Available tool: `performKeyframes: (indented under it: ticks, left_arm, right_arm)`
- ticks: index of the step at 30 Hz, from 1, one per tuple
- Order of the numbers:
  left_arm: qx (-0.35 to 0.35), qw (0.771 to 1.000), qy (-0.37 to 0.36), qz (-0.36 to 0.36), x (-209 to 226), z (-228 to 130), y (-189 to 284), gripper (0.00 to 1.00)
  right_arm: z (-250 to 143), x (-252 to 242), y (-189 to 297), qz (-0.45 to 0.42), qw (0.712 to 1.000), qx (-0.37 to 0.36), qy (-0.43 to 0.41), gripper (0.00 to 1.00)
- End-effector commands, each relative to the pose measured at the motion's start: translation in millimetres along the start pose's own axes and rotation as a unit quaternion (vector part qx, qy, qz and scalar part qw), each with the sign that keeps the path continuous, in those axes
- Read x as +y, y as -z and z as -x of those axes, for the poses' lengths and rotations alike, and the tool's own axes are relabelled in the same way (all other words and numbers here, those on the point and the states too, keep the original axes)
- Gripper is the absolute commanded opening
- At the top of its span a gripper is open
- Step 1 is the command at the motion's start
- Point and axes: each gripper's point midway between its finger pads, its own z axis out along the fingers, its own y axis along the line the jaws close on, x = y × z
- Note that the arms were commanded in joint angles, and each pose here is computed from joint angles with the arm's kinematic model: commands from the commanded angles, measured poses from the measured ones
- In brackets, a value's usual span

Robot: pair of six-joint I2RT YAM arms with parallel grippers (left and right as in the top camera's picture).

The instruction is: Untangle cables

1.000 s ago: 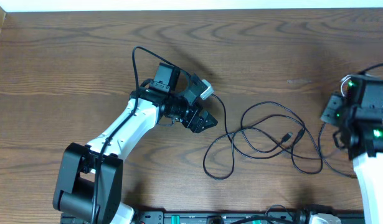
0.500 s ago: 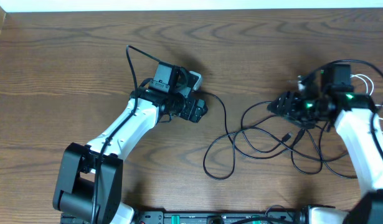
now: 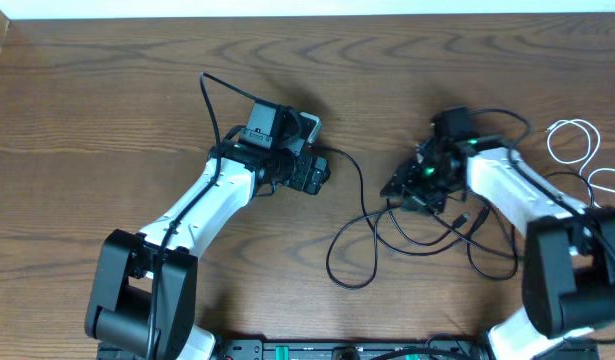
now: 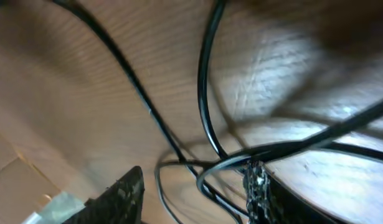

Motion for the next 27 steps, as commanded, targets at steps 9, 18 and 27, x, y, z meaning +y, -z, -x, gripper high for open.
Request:
performKeyframes:
  ticks: [9,18,27]
  left_arm:
    - [0.000,1.000,0.008,0.007,3.8,-0.5,-1.2,0.88]
    - [0.000,1.000,0.016,0.007,3.8,-0.3,-1.2,0.88]
    - [-0.001,1.000,0.016,0.007,3.8,-0.2,-1.2,0.88]
  right_arm:
    - [-2.0,-20.2,-4.0,-0.043,0.986,0.001,-0.161,0.52]
    - [-4.8,-28.1,-2.6,-0.060,0.964,-0.003,-0.258,0.53]
    - [4.9,-49.0,-1.3,-0.111,0.936,-0.066,-0.328,0.39]
